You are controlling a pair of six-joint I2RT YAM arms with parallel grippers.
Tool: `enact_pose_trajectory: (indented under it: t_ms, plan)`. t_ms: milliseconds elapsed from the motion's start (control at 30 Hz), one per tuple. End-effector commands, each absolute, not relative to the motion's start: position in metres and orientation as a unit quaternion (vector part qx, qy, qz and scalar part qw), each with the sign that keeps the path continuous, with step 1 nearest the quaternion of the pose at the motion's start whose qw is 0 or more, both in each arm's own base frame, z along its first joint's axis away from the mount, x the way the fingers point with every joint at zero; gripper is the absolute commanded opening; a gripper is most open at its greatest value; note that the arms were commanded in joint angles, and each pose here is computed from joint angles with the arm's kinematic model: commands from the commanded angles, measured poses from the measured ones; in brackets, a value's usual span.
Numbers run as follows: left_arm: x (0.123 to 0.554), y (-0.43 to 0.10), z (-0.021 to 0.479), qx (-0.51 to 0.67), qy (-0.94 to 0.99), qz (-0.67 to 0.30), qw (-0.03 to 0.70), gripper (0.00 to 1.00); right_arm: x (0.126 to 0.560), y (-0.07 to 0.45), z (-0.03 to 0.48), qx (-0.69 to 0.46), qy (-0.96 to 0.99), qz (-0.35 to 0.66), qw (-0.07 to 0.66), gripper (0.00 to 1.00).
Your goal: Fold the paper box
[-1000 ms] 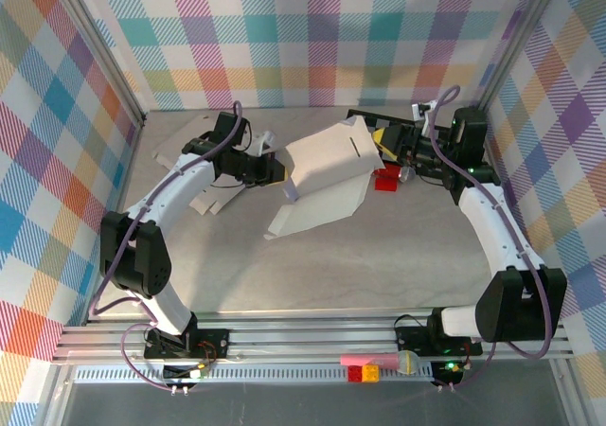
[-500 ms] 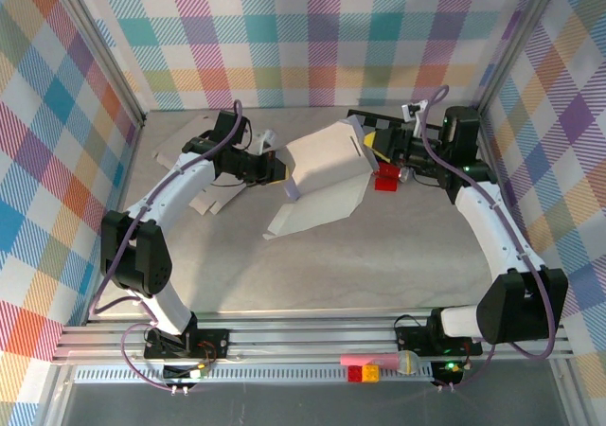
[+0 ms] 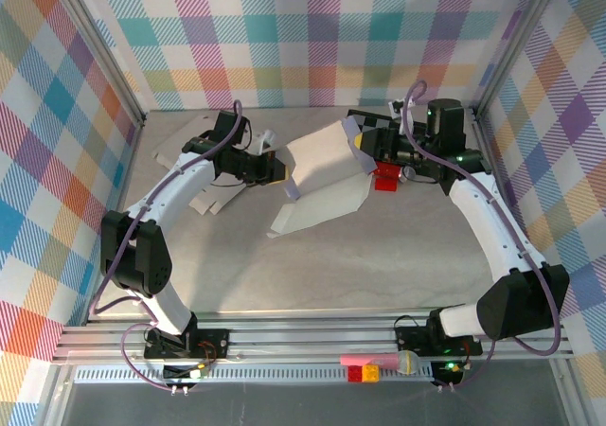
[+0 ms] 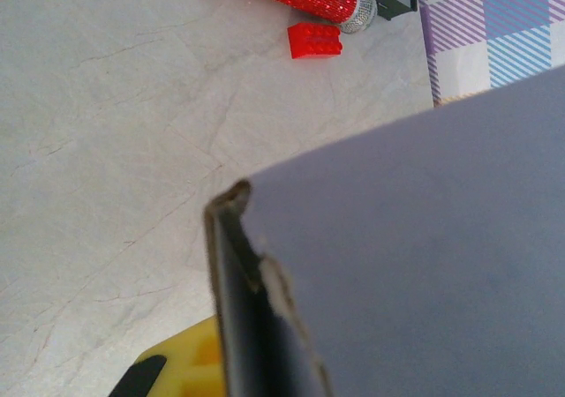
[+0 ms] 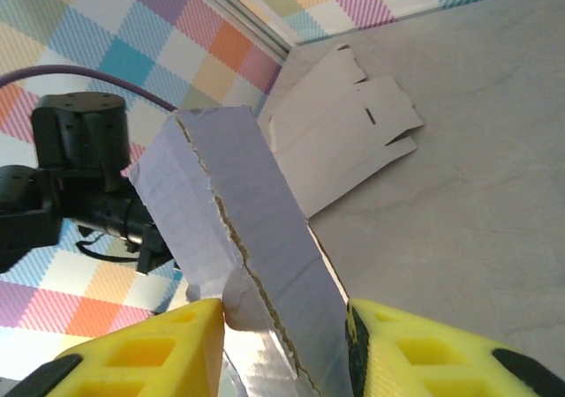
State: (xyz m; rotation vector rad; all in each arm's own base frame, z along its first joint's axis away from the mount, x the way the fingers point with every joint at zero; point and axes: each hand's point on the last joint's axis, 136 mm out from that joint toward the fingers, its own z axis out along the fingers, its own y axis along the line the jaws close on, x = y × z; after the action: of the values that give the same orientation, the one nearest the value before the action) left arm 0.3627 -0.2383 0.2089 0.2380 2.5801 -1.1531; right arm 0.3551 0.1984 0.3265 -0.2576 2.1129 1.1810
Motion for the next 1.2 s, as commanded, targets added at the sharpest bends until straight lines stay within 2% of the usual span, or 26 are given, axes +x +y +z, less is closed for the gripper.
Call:
enact_pose_trajectory:
  t_ms: [0, 333, 733, 1000, 1167]
  plan:
    - [0.363, -0.24, 0.231, 0.1, 0.886, -0.421, 0.168, 0.0, 0.36, 0.196, 0.328, -0.117, 0.824, 0.417, 0.367, 0.38]
    - [0.364, -0.24, 0.233, 0.099, 0.887, -0.419, 0.17, 0.0, 0.356, 0.207, 0.314, -0.149, 0.843, 0.358, 0.374, 0.34]
    - [0.365, -0.239, 0.235, 0.102, 0.89, -0.412, 0.17, 0.0, 0.368, 0.208, 0.282, -0.193, 0.888, 0.186, 0.374, 0.35]
    - [0.362, -0.239, 0.233, 0.106, 0.891, -0.408, 0.167, 0.0, 0.383, 0.205, 0.275, -0.196, 0.897, 0.113, 0.38, 0.36]
    - [0.362, -0.241, 0.232, 0.107, 0.893, -0.404, 0.166, 0.0, 0.39, 0.207, 0.269, -0.197, 0.902, 0.056, 0.379, 0.27]
